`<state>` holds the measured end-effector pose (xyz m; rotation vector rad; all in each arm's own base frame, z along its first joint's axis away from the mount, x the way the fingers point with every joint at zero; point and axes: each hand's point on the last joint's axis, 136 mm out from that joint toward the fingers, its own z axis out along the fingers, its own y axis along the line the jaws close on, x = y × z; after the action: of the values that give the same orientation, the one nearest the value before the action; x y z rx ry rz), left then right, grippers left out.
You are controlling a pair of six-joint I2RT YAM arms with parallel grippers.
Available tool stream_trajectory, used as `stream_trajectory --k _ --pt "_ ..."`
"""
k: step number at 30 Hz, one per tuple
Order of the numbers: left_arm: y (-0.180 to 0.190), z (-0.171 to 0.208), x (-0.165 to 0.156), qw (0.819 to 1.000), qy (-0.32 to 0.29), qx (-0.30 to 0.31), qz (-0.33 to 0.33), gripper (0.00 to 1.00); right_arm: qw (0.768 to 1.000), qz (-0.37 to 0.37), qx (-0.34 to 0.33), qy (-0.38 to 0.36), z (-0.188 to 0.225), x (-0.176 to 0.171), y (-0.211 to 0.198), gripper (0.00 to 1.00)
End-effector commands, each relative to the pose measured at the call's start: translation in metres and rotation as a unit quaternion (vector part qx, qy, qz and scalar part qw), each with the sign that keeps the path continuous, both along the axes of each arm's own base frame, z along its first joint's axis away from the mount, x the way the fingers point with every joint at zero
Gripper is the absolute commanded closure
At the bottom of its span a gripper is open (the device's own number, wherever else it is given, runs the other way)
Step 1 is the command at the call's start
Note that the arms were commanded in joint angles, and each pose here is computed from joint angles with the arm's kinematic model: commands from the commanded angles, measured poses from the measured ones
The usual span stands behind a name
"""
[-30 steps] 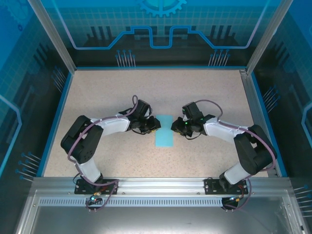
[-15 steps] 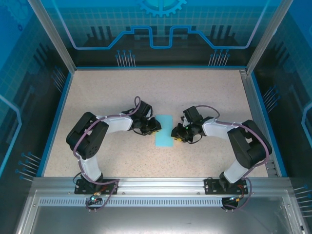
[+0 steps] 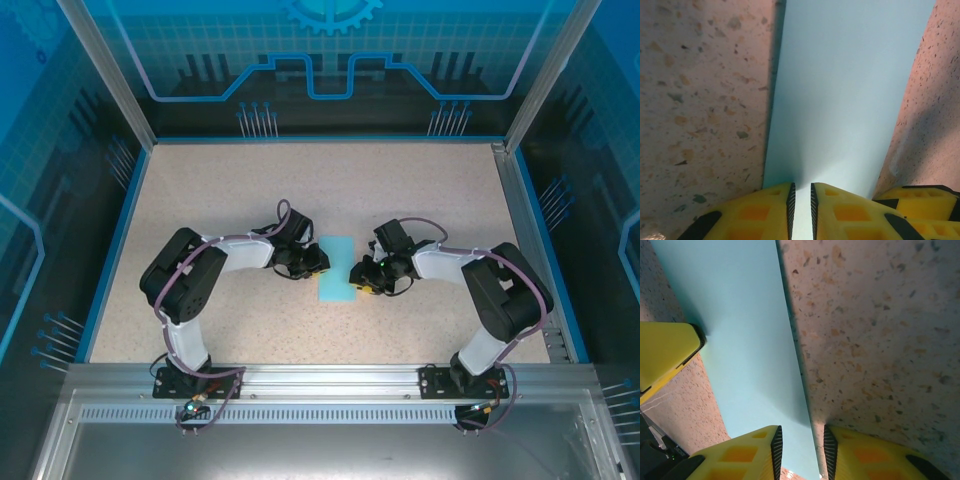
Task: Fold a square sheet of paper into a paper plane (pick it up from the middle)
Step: Third fold the triangle at the center of the table.
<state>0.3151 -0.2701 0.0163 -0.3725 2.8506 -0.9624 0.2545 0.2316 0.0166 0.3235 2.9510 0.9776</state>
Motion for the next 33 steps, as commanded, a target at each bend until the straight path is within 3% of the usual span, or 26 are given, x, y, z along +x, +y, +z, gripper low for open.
stream_trajectory --k 1,21,33 --pt "0.009 -0.018 -0.014 0.999 0.018 0.034 -0.012 0.81 1.000 0.019 0.015 0.009 -0.002 -0.004 0.009 0.69" --pt "0.010 -0.019 -0.016 0.999 0.020 0.032 -0.013 0.81 1.000 0.010 0.029 -0.003 0.005 0.000 0.011 0.72" --pt "0.008 -0.019 -0.017 0.999 0.016 0.025 -0.020 0.81 0.997 0.010 0.070 -0.008 0.007 0.025 0.019 0.77"
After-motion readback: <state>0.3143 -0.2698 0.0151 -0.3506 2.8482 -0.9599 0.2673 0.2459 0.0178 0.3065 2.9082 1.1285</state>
